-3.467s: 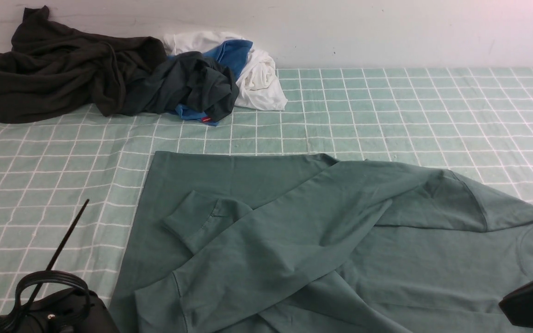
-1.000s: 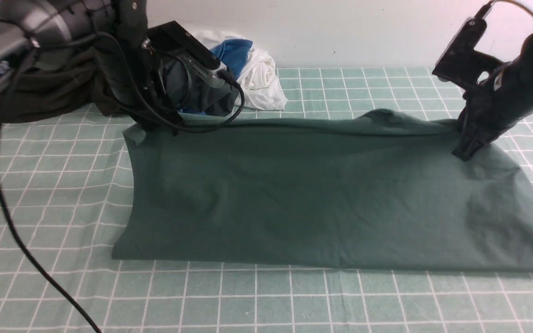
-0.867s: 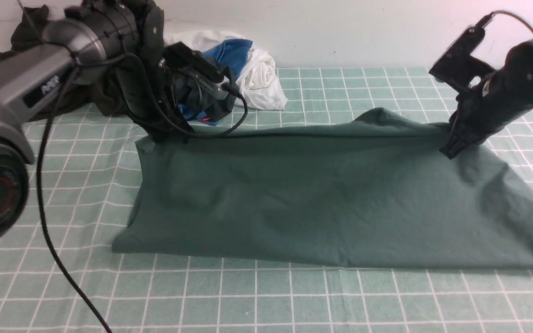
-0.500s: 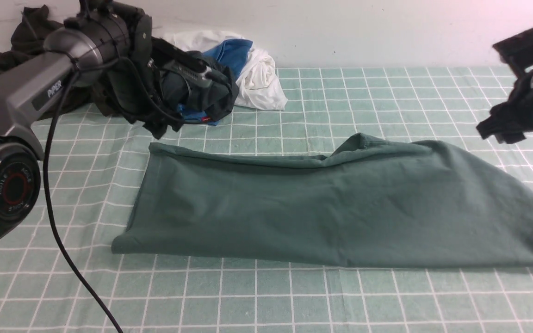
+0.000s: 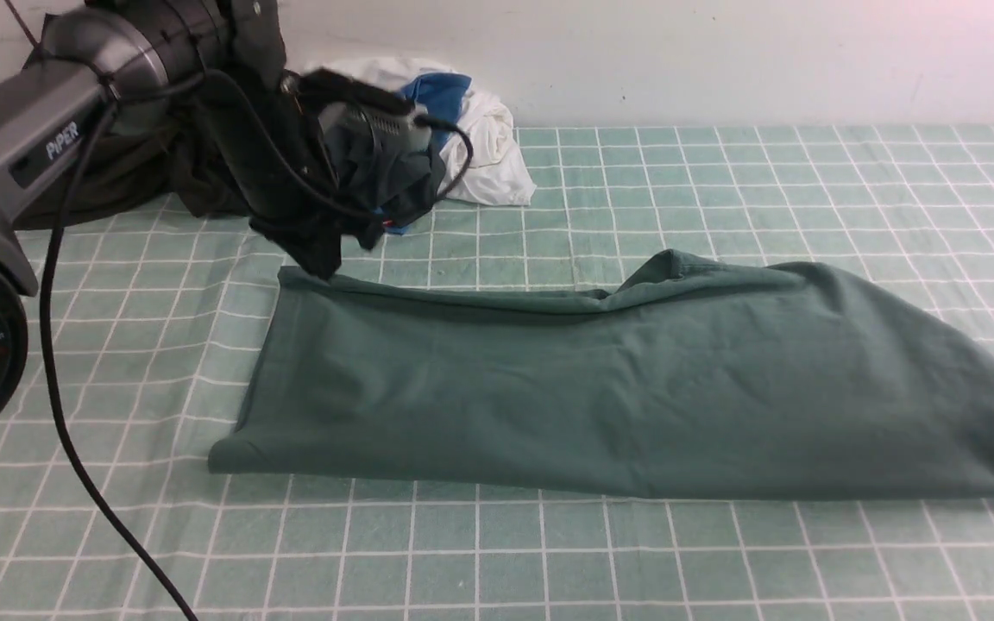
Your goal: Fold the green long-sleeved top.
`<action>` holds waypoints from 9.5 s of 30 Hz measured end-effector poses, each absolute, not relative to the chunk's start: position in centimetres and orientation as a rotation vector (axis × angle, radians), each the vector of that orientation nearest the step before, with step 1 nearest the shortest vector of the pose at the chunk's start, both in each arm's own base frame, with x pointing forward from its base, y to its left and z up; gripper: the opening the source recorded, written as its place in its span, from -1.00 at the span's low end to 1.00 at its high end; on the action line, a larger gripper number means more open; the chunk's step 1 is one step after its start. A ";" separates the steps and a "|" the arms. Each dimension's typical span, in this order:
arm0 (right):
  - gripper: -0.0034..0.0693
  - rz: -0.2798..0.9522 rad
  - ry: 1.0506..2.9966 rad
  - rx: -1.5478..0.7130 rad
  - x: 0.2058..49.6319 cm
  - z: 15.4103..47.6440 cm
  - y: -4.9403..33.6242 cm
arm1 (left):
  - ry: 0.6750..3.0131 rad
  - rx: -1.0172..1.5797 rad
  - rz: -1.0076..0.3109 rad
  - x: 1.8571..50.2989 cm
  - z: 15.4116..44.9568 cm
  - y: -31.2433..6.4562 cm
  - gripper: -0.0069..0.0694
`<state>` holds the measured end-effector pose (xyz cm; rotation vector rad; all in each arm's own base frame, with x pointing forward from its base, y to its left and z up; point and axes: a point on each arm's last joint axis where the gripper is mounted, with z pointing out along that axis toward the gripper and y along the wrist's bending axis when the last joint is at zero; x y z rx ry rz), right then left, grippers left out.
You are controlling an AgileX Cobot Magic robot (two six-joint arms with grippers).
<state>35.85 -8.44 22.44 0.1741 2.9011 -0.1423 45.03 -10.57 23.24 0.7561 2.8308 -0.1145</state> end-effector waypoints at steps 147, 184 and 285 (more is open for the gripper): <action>-0.88 0.396 1.755 -0.690 10.6 38.9 7.9 | 2.041 0.295 -0.007 2.8 27.6 -0.4 -0.83; -0.94 0.260 1.576 0.034 7.2 22.2 1.0 | 2.043 0.297 -0.001 2.9 27.5 -0.4 -0.83; -0.94 0.085 1.744 0.219 5.5 18.2 -0.4 | 1.825 -0.054 0.003 5.4 17.7 0.1 -0.83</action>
